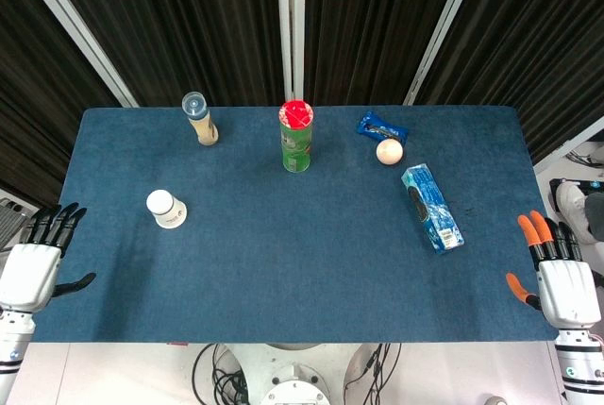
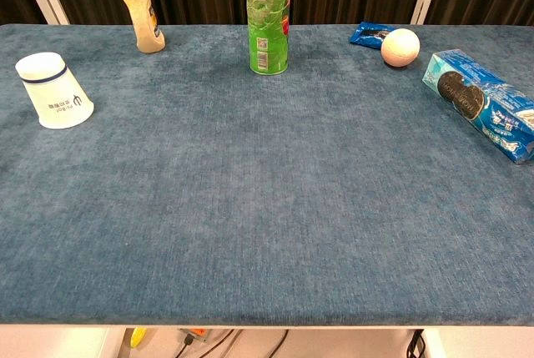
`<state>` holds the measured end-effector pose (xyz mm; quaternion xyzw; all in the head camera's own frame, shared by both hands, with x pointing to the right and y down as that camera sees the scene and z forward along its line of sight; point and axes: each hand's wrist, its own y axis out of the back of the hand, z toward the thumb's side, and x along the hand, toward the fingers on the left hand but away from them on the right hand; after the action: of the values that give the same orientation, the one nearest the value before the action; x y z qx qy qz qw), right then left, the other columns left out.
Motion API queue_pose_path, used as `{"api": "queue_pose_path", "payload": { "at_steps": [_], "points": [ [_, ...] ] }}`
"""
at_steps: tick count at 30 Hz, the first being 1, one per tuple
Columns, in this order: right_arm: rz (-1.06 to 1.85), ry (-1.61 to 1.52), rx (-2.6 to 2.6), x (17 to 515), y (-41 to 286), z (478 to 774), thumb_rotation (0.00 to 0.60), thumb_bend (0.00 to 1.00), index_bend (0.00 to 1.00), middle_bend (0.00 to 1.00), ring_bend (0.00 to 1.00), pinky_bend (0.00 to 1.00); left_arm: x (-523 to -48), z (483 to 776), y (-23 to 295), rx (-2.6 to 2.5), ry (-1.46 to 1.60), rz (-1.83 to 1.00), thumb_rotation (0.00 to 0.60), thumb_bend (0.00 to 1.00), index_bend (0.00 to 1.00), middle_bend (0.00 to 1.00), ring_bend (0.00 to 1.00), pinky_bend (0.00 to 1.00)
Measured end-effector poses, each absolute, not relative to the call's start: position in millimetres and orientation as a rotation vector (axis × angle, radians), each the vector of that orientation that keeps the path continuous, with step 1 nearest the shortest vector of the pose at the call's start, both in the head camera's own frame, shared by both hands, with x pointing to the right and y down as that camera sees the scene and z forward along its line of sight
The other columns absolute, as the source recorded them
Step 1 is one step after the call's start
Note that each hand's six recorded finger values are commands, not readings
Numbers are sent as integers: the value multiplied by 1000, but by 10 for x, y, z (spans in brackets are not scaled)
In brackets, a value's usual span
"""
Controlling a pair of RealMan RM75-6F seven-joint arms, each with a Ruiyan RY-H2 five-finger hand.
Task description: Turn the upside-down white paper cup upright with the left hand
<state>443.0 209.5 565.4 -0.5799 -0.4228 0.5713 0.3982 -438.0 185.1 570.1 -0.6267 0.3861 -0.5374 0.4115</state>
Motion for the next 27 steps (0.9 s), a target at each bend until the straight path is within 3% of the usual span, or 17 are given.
{"api": "queue_pose_path", "payload": {
  "at_steps": [16, 27],
  "points": [
    [1435, -1097, -1459, 4478, 2167, 5572, 600, 176, 0, 0, 0, 0, -4299, 5702, 1840, -1620, 929, -1348, 600, 102, 43, 29, 0, 11],
    [1443, -1099, -1422, 4496, 2141, 5565, 600, 176, 0, 0, 0, 0, -3709, 5881, 1321, -1684, 666, -1283, 600, 101, 43, 29, 0, 44]
  ]
}}
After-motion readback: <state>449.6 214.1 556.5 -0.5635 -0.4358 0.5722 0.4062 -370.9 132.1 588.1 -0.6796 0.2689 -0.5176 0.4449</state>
